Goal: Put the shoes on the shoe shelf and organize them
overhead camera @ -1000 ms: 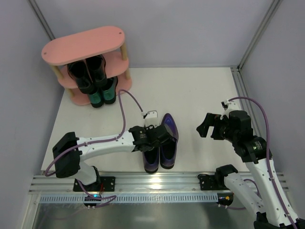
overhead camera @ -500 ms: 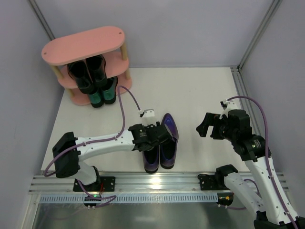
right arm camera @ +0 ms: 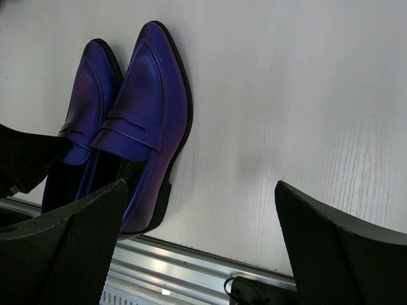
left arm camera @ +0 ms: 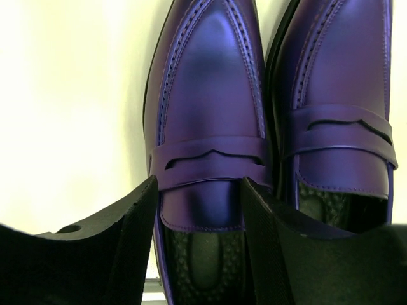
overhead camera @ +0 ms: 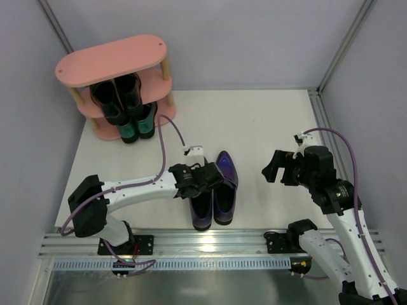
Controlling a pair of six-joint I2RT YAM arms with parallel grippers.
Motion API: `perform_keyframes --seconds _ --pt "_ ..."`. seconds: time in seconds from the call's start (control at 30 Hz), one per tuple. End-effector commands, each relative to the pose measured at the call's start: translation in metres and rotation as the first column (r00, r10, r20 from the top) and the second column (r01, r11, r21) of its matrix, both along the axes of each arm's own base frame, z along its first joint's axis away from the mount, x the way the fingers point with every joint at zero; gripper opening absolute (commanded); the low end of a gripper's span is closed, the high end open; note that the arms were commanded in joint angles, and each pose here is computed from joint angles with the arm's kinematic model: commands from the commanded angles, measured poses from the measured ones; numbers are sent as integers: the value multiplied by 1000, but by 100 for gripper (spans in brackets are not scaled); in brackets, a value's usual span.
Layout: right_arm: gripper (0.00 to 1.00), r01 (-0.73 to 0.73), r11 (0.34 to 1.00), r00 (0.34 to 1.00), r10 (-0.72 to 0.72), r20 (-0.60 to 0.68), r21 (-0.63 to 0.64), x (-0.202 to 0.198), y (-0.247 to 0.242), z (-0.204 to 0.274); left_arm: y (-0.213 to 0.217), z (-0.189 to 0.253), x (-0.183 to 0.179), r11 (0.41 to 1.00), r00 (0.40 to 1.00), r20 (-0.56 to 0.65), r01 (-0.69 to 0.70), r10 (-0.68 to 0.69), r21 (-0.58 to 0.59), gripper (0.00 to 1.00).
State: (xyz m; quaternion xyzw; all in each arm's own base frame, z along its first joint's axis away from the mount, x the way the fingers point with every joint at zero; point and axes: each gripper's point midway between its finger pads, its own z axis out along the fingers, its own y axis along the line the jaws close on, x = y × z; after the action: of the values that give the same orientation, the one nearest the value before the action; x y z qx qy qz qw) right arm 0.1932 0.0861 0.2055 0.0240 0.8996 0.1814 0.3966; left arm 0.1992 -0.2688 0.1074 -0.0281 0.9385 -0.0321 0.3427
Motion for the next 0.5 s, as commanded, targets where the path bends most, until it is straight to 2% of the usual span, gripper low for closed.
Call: perform_keyframes --seconds 0.0,0.33,0.43,0.47 --pt "97 -12 1000 1000 12 18 -6 4 2 3 15 -8 4 1000 999 -39 28 -28 4 55" --pt "97 -6 1000 1000 6 11 -12 5 0 1 1 -45 7 995 989 -115 99 -97 7 59" --pt "97 -5 1000 1000 5 9 -14 5 0 1 -1 -54 5 994 986 -134 105 -103 8 55" --pt "97 -4 1000 1000 4 9 -15 5 0 1 0 -55 4 994 986 -135 105 -102 11 50"
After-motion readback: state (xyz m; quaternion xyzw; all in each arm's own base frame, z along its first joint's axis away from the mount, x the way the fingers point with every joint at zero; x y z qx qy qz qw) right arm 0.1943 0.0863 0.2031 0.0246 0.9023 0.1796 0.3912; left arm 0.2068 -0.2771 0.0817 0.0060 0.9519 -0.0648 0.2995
